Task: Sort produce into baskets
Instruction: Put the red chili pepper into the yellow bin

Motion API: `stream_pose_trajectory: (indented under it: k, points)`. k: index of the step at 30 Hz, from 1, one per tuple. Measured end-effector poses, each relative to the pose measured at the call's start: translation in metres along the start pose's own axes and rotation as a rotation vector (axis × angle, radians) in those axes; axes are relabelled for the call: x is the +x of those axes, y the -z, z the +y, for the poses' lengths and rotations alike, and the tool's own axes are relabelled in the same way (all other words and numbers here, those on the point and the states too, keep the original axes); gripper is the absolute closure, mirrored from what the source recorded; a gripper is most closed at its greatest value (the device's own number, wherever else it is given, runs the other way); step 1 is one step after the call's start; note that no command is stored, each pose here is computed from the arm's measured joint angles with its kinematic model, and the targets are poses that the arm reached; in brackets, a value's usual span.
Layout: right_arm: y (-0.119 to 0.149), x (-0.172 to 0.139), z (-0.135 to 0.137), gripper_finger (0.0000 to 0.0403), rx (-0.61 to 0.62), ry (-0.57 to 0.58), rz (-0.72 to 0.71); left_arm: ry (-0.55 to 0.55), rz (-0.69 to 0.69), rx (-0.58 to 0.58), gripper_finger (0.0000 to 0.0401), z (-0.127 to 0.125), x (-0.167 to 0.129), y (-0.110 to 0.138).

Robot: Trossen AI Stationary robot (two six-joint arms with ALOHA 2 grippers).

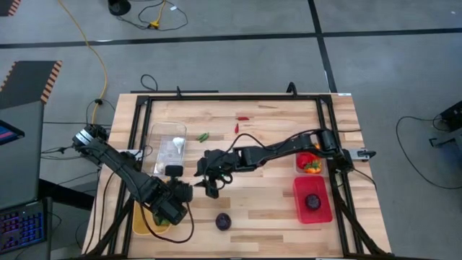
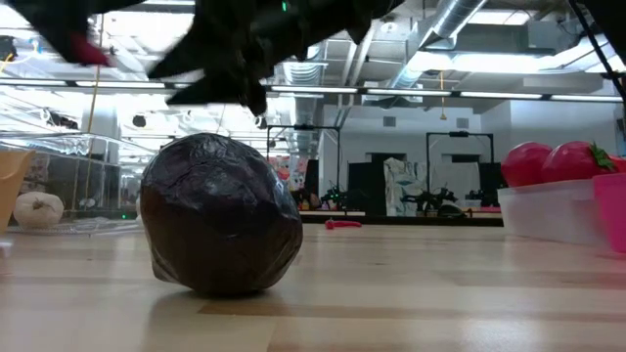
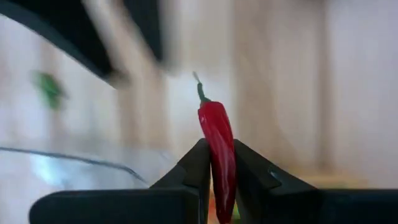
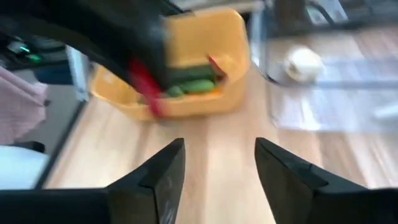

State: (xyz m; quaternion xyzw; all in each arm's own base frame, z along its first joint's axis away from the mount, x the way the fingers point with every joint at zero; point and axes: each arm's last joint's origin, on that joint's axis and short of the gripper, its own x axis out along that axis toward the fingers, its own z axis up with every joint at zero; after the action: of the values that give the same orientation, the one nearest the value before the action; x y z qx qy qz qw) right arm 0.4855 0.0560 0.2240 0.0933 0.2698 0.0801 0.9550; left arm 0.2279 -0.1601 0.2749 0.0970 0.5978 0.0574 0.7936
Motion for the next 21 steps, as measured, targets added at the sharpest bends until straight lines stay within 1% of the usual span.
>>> stream_pose_trajectory:
  k: [3, 6, 9, 12, 15, 18, 21]
  points:
    - [0.004, -0.002, -0.017, 0.0175, 0.025, 0.045, 0.064, 0.108, 0.121, -0.019, 0.0360, -0.002, -0.001, 0.006]
    - [0.009, -0.005, -0.034, 0.0176, 0.039, 0.086, 0.135, 0.204, 0.236, -0.085, 0.0360, -0.004, -0.002, 0.011]
    - [0.015, -0.010, -0.051, 0.0178, 0.061, 0.127, 0.215, 0.272, 0.330, -0.158, 0.0360, -0.007, -0.004, 0.015]
    - [0.020, -0.016, -0.070, 0.0179, 0.098, 0.170, 0.288, 0.282, 0.384, -0.230, 0.0360, -0.010, -0.006, 0.019]
    - [0.025, -0.024, -0.092, 0.0180, 0.137, 0.236, 0.357, 0.282, 0.429, -0.258, 0.0360, -0.011, -0.007, 0.023]
    - [0.028, -0.032, -0.112, 0.0180, 0.143, 0.354, 0.390, 0.256, 0.478, -0.290, 0.0360, -0.011, -0.009, 0.028]
    - [0.029, -0.040, -0.133, 0.0180, 0.104, 0.485, 0.416, 0.223, 0.507, -0.318, 0.0360, -0.010, -0.010, 0.031]
